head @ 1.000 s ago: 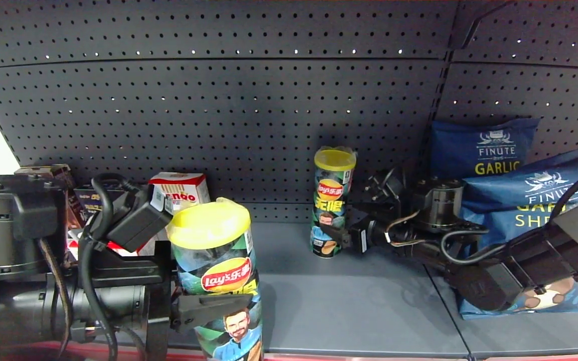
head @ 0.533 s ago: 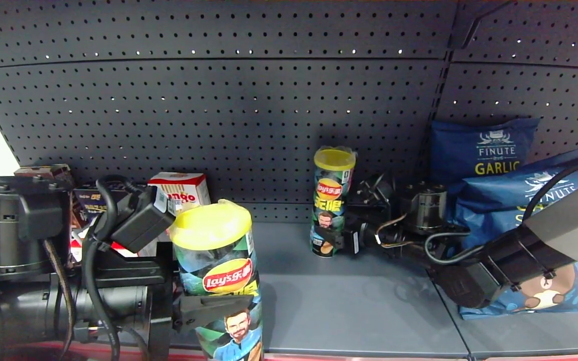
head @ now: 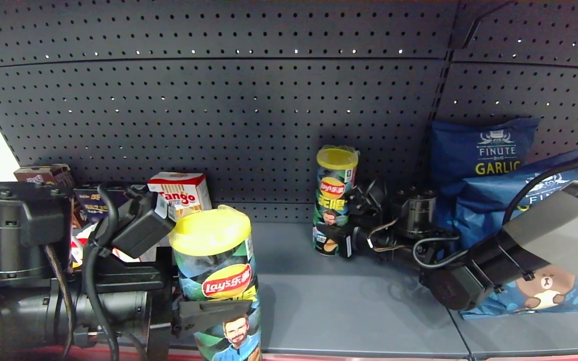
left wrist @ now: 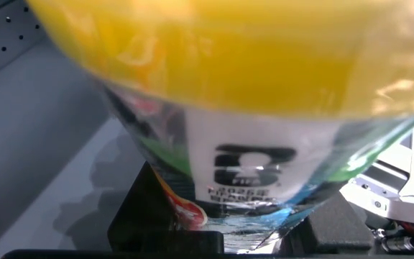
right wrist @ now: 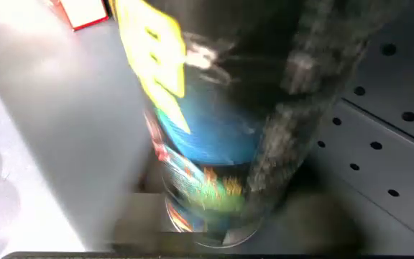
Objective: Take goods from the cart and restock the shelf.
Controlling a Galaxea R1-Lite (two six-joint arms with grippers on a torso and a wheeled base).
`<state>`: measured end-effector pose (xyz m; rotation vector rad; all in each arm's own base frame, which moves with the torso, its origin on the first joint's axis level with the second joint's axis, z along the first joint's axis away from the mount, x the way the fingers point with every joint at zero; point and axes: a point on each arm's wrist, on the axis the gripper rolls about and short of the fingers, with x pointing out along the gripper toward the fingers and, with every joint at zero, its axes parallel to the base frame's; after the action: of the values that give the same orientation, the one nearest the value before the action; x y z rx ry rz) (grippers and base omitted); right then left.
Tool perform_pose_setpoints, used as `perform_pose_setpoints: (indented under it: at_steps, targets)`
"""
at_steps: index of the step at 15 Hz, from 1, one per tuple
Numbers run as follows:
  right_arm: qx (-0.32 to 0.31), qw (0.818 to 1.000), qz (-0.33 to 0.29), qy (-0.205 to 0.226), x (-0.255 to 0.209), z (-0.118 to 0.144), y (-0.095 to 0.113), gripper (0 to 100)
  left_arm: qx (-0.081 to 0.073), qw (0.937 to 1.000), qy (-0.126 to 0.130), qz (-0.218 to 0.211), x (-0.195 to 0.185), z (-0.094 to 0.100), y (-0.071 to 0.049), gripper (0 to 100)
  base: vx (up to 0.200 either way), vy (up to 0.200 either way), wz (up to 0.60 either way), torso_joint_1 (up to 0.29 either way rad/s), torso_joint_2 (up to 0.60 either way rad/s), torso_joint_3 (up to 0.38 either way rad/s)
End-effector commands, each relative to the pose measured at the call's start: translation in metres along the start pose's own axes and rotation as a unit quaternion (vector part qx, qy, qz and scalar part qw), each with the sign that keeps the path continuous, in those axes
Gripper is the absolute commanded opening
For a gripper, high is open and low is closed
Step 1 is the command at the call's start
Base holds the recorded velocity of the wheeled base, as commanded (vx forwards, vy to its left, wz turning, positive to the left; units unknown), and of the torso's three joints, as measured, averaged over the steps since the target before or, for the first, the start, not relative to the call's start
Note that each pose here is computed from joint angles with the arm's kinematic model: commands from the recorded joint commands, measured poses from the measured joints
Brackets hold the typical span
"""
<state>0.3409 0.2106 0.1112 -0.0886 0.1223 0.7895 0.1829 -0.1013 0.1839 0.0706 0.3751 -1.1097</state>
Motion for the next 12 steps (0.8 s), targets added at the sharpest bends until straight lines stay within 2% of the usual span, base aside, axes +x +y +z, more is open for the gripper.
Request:
perform_pose_setpoints:
  at_steps: [1,5,8,10,12]
  targets:
    - [-0.001,1.000,0.002,-0.001,-0.003,0.000,0.002,0,0.000,1.0000,0.000,0.000,0.000,0.000,0.000,0,0.000,0.000,0.00,0.000,0.00,0.000]
    - [-0.007,1.000,0.013,-0.022,-0.032,0.009,0.017,0,0.000,1.0000,0.001,0.000,0.000,-0.001,0.000,0,0.000,0.000,0.00,0.000,0.00,0.000]
    - [0.005,0.999,0.028,-0.043,-0.064,0.030,0.033,0,0.001,1.0000,0.000,-0.001,0.000,0.000,-0.001,0,0.000,0.000,0.00,0.000,0.00,0.000]
    - [0.006,0.998,0.040,-0.048,-0.079,0.037,0.042,0,0.003,1.0000,-0.003,-0.001,0.000,0.002,-0.001,0,0.000,0.000,0.00,0.000,0.00,0.000]
    - [0.005,0.997,0.064,-0.041,-0.097,0.036,0.060,0,0.003,1.0000,-0.003,-0.002,0.000,0.001,-0.001,0,0.000,0.000,0.00,0.000,0.00,0.000]
